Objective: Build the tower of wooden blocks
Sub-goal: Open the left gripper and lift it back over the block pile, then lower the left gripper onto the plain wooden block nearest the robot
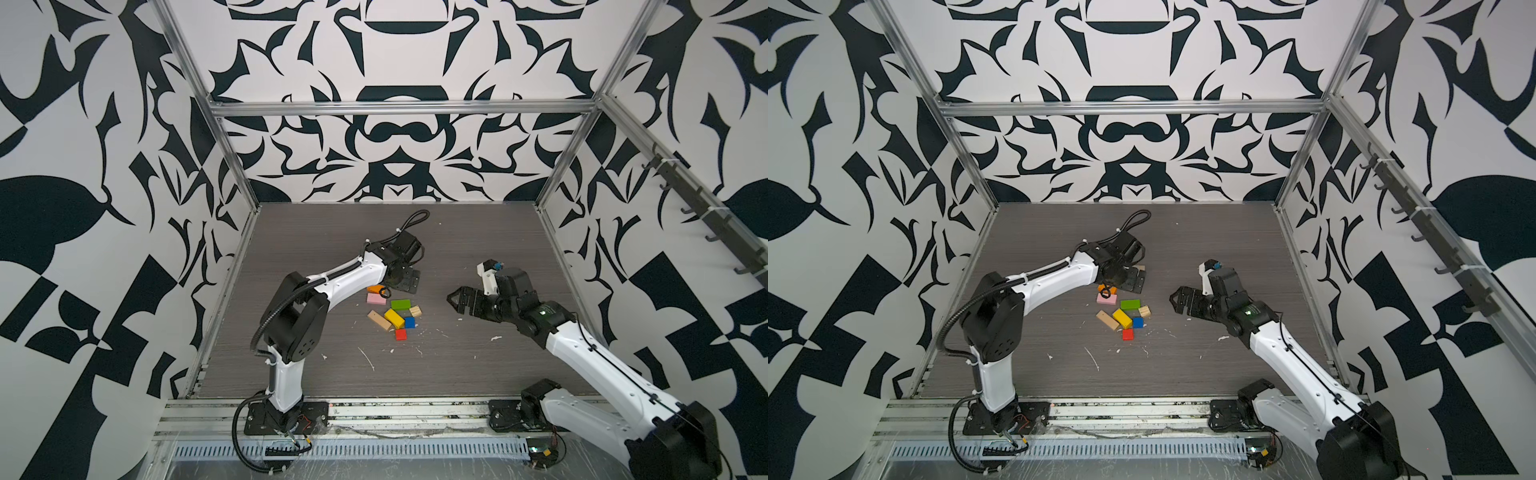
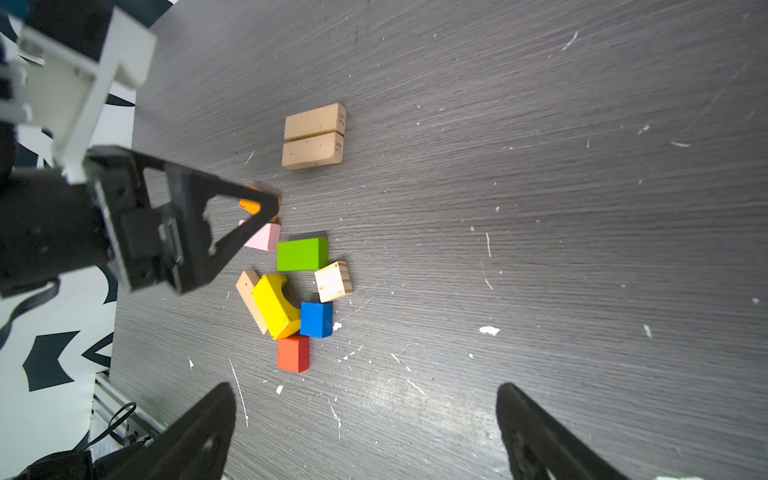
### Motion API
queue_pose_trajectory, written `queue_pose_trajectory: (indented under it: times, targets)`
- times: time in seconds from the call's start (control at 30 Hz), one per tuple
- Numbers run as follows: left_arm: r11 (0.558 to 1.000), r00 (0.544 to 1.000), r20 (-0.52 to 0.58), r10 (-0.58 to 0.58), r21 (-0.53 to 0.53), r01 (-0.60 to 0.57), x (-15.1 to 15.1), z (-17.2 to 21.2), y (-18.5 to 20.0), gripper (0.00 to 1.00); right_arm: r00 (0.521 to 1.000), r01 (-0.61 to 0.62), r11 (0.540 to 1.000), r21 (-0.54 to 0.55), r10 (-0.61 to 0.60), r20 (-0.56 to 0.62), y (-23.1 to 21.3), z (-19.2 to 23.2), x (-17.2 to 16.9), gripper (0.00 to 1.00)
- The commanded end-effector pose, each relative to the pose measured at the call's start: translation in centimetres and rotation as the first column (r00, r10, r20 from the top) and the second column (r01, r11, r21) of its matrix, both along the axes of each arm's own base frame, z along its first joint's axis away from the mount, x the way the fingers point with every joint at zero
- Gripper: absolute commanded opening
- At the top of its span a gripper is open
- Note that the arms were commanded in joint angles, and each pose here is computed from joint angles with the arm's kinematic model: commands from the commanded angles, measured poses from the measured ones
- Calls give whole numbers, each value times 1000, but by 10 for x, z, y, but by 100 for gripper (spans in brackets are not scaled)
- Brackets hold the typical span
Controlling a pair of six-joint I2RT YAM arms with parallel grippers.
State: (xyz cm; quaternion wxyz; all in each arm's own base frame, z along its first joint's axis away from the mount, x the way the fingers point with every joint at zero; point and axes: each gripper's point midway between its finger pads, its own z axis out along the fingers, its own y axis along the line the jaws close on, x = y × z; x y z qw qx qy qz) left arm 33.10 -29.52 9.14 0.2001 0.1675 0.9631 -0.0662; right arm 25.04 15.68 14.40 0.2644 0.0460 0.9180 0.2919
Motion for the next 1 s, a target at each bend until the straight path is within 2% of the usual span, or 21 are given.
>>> queue_pose_trajectory:
  times: [0.0,0.17,0.43,0.6,0.97]
  targets:
    - [997,998,-7,-69,-35,69,-19,8,3,99,998,-20,1000,13,19,61,5,18,8,100]
    - [995,996,3,-94,-40,94,-38,9,21,99,999,-23,1000,7,23,50,6,16,10,100]
    - [994,993,-32,-111,-8,111,-65,-12,45,100,998,-24,1000,14,23,54,8,18,12,100]
    - [991,991,-28,-132,-24,131,-75,-18,51,99,998,-27,999,18,26,53,9,19,12,100]
    - [983,983,-40,-179,43,180,-86,-40,60,97,999,-27,1000,16,26,45,10,19,14,100]
